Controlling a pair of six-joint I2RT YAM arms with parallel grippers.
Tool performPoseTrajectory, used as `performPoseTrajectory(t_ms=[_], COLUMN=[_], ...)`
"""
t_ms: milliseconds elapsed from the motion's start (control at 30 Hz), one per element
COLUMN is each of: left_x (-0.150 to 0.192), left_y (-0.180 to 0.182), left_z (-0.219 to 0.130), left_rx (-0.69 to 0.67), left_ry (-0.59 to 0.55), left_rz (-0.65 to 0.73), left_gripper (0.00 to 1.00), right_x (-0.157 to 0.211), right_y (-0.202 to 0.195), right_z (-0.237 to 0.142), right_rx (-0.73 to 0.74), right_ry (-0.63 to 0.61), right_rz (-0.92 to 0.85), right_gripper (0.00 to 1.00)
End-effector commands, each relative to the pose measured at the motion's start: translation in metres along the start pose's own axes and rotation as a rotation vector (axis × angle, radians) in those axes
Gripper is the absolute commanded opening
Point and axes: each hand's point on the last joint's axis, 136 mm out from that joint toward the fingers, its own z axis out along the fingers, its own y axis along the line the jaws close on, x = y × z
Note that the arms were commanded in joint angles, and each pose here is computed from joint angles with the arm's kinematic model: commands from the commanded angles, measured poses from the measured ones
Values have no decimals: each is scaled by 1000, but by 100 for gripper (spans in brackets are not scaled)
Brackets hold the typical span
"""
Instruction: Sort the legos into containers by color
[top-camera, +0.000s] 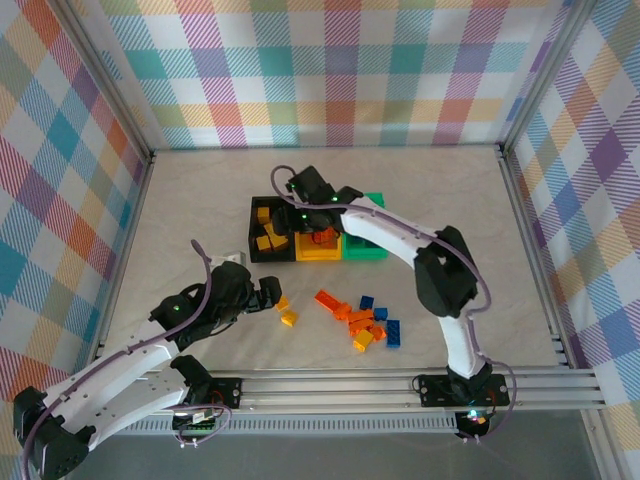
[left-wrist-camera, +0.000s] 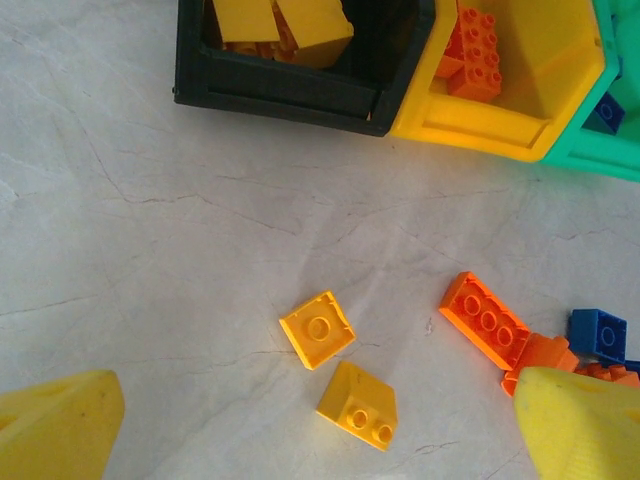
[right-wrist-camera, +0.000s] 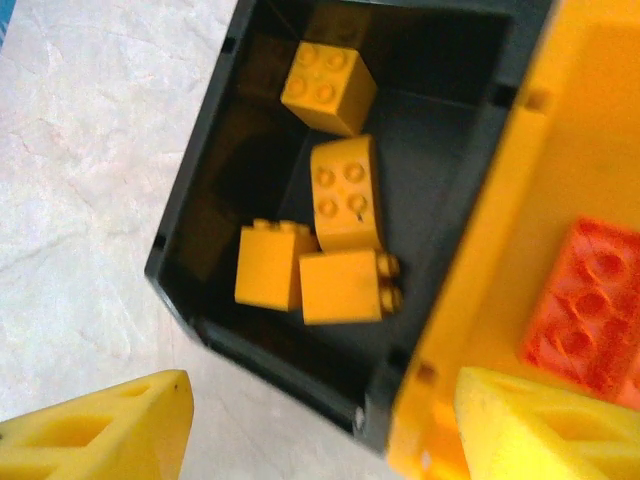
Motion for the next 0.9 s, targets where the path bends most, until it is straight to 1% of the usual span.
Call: performPoseTrajectory(t_ms=[0, 200, 267, 367, 467, 567, 667, 867], left_x=[-8, -5, -5, -5, -2, 1, 0, 3], left_y=[-7, -11, -14, -15, -16, -16, -15, -12], left_z=[-1, 7, 9, 13, 17, 20, 21, 21], left_rx=[29, 51, 61, 65, 70, 73, 68, 64], left_ry=[-17, -9, -6, -2, 6, 14, 15, 18], left_rz=[-2, -20, -24, -25, -30, -35, -32, -33], left_gripper=[100, 100, 100, 100, 100, 100, 100, 100], right_x=[3, 90, 121, 157, 184, 194, 191, 197], right_y=[-6, -60, -80, -105, -126, -131, -126, -138], right_z=[-44, -85, -102, -123, -125, -113, -95, -70], right_rx=[29, 138, 178, 241, 292, 284, 263, 338], right_ry=[-69, -3, 21, 62, 132, 170, 194, 266], right_rz=[56, 166, 200, 218, 247, 263, 261, 276], right_gripper=[69, 66, 66, 69, 71, 72, 72, 71])
